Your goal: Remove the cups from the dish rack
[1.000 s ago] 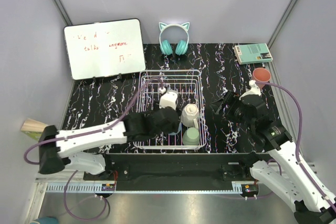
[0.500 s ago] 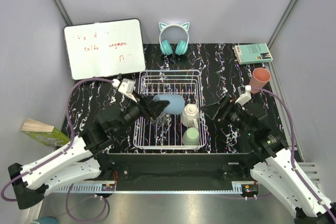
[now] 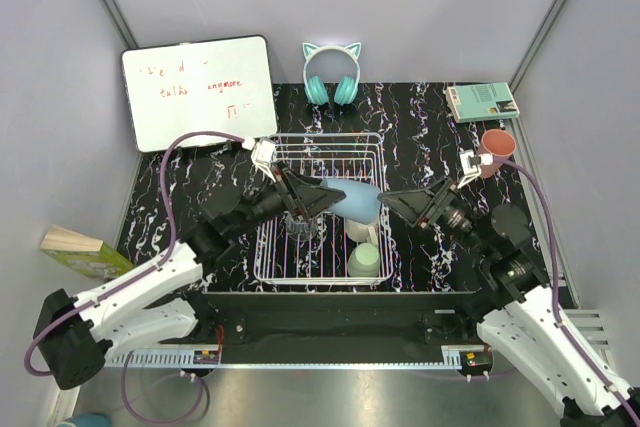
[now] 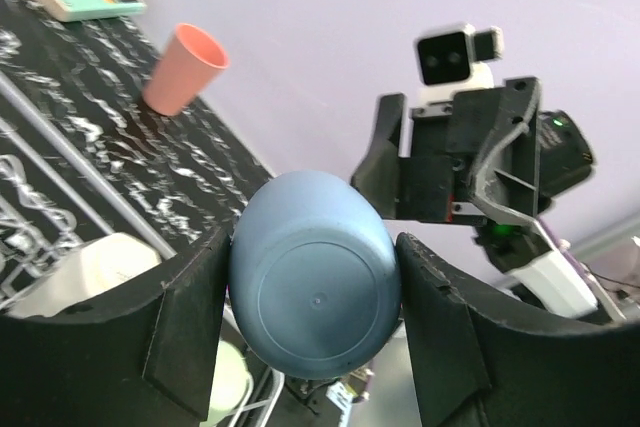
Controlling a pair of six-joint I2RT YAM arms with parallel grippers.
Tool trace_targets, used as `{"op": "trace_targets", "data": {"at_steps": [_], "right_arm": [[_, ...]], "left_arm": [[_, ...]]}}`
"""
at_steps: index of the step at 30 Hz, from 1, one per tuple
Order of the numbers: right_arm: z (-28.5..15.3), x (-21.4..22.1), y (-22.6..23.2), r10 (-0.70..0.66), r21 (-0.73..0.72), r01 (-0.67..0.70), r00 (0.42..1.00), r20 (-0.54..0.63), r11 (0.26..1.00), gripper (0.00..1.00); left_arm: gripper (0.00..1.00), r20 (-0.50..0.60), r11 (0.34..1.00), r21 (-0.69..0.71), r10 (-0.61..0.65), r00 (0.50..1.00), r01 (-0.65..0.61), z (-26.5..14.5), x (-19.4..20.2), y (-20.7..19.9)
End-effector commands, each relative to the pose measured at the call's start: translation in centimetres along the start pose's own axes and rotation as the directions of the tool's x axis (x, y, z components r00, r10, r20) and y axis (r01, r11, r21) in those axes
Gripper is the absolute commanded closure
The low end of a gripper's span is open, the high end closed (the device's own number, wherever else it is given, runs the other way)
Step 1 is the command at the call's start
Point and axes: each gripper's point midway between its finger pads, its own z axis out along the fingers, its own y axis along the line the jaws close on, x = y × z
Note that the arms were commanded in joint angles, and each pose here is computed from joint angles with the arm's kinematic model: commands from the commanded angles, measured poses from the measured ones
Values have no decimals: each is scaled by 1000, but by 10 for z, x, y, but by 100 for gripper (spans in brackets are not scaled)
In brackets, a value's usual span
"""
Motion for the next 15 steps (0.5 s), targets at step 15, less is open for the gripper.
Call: {"op": "trace_targets", "data": {"at_steps": [15], "right_arm": [[35, 16, 22, 50, -157, -67, 993, -109, 985, 36]], "left_arm": [[100, -16, 987, 144, -71, 997, 72, 14, 5, -16]]}}
